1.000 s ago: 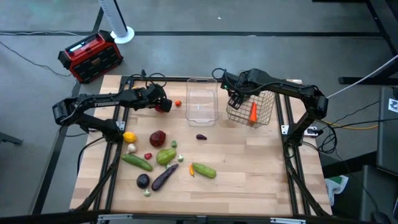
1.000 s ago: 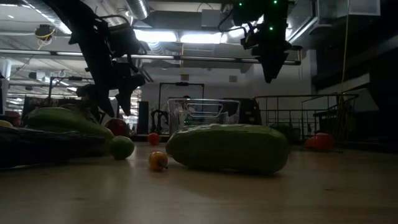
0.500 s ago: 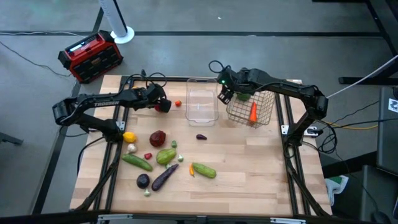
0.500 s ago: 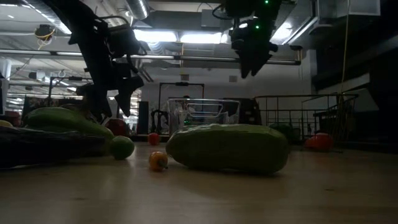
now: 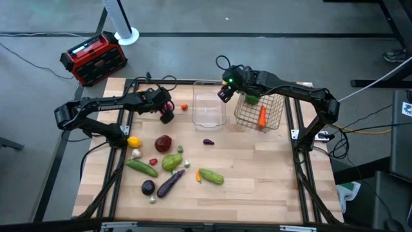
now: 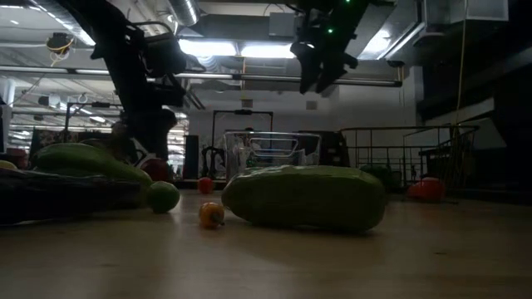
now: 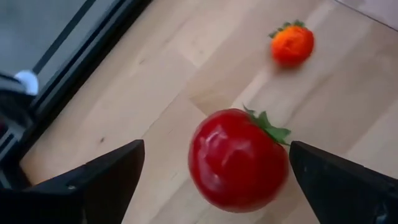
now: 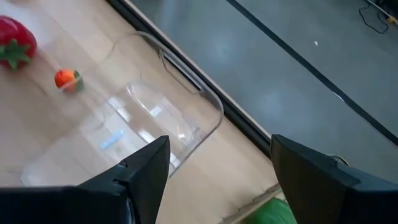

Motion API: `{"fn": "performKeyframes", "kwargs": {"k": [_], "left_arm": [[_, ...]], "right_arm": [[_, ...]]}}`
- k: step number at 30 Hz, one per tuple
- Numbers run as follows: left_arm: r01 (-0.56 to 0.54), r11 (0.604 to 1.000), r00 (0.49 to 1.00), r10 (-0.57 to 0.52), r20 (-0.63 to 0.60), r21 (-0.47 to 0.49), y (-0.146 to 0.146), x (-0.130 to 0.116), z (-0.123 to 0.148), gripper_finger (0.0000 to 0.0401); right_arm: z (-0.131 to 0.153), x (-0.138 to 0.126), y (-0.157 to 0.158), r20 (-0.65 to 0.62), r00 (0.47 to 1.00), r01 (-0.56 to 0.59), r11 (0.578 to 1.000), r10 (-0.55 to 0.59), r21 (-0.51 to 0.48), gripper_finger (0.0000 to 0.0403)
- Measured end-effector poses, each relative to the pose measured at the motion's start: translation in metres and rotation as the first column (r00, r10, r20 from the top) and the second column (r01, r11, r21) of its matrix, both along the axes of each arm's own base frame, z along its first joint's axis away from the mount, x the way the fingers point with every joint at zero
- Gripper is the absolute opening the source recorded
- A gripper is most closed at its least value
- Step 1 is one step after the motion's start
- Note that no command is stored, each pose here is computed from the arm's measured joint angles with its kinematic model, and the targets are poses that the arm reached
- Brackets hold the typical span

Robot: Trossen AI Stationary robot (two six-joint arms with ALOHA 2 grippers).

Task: Sort produce into baskets
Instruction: Put the red tomato into the transparent bin

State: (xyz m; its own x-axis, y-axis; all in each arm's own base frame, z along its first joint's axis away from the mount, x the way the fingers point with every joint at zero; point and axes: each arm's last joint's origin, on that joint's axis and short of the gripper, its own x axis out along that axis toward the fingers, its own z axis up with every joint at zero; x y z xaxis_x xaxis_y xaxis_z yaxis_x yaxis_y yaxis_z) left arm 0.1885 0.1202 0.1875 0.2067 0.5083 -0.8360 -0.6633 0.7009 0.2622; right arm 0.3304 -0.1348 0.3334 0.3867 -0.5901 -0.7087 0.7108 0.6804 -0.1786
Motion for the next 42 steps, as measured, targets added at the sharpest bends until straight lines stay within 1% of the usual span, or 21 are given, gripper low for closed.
{"fn": "performKeyframes", "kwargs": {"k": [3,10,15,21,24,30,33,37,42], "left_arm": [[0.058,0.998,0.998,-0.058,-0.014,-0.012,-0.001,0.001,0.0,0.0395],[0.102,0.994,0.991,-0.105,-0.079,-0.033,0.002,0.004,-0.011,0.0394],[0.079,0.995,0.99,-0.085,-0.113,-0.059,0.009,0.005,-0.022,0.0393],[0.05,0.996,0.993,-0.058,-0.101,-0.074,0.018,0.006,-0.03,0.039],[0.046,0.995,0.996,-0.053,-0.076,-0.083,0.021,0.006,-0.03,0.0374],[0.034,0.995,0.998,-0.039,-0.051,-0.093,0.024,0.006,-0.03,0.032],[0.011,0.995,0.999,-0.015,-0.032,-0.098,0.023,0.007,-0.029,0.03],[-0.007,0.996,1.0,0.009,0.026,-0.09,0.02,0.007,-0.021,0.0293],[0.018,1.0,0.99,-0.014,0.139,-0.025,0.011,0.006,0.003,0.0291]], "right_arm": [[0.001,0.001,0.0,0.015,1.0,0.0,1.0,0.0,-0.005,0.0273],[0.001,0.001,0.0,0.014,1.0,0.0,1.0,0.0,-0.005,0.0273],[0.001,0.001,0.0,0.014,1.0,0.0,1.0,0.0,-0.005,0.0273],[0.001,0.001,0.0,0.014,1.0,0.0,1.0,0.0,-0.005,0.0273],[0.001,0.001,0.0,0.014,1.0,0.0,1.0,0.0,-0.005,0.0273],[0.001,0.001,0.0,0.014,1.0,0.0,1.0,0.0,-0.005,0.0273],[0.001,0.001,0.0,0.014,1.0,0.0,1.0,0.0,-0.005,0.0273],[0.001,0.001,0.0,0.014,1.0,0.0,1.0,0.0,-0.005,0.0273],[0.001,0.001,0.0,0.014,1.0,0.0,1.0,0.0,-0.005,0.0273]]}}
